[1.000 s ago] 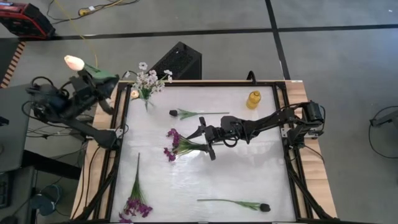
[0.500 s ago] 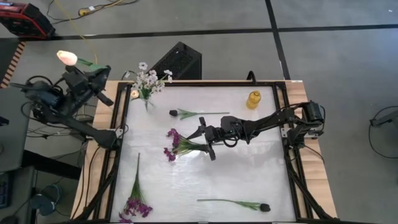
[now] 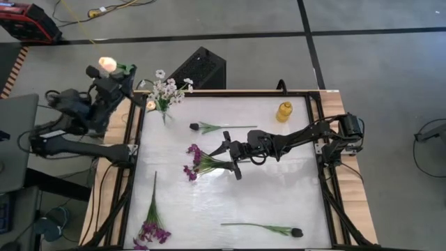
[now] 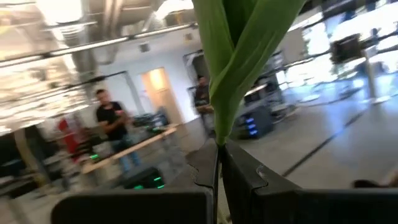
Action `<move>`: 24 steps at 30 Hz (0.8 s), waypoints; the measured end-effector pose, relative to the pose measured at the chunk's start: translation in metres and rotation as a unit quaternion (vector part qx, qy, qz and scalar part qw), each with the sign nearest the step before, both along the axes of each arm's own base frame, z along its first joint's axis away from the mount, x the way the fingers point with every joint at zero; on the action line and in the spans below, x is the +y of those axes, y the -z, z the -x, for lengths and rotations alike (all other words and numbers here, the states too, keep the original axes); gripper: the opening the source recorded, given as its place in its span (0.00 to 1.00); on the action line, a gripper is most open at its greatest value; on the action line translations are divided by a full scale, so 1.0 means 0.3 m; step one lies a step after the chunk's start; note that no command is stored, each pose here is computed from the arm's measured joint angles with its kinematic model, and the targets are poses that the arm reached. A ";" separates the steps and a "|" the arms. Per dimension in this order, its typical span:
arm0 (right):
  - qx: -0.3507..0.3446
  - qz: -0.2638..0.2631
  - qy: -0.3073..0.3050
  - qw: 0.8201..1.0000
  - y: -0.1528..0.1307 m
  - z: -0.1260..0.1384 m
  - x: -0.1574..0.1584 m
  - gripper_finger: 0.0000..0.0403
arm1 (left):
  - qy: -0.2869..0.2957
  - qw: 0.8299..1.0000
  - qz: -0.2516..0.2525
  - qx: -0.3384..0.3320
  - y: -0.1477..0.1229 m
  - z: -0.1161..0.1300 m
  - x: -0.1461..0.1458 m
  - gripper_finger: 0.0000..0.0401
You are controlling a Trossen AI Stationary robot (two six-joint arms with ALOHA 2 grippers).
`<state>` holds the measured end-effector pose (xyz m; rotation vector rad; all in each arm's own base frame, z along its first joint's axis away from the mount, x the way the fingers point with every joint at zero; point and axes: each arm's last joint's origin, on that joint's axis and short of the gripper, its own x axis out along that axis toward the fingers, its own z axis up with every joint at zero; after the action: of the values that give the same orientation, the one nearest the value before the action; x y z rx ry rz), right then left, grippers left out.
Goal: Sort flowers into vase by color
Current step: Put the white tulip into the transparent vase
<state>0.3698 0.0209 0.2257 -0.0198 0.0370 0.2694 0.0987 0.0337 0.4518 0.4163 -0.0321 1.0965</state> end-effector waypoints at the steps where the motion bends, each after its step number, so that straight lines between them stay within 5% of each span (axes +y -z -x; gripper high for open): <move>1: 0.000 0.000 0.000 1.000 0.000 0.000 0.000 0.57 | -0.016 1.000 -0.002 0.004 0.002 -0.005 0.015 0.00; 7: 0.004 -0.012 0.001 1.000 0.001 0.000 0.000 0.57 | -0.097 0.995 0.007 -0.005 -0.014 0.045 0.078 0.00; 12: 0.006 -0.013 -0.003 1.000 0.002 0.000 0.009 0.57 | -0.101 0.993 0.048 -0.031 -0.022 0.119 0.084 0.00; 24: 0.048 -0.038 -0.012 0.998 0.023 0.004 0.039 0.57 | -0.106 0.984 0.141 -0.002 0.058 0.148 0.106 0.00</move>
<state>0.3685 0.0325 0.2187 0.0689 0.1212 0.2964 0.0545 0.0655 0.4344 0.1648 0.1667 1.2914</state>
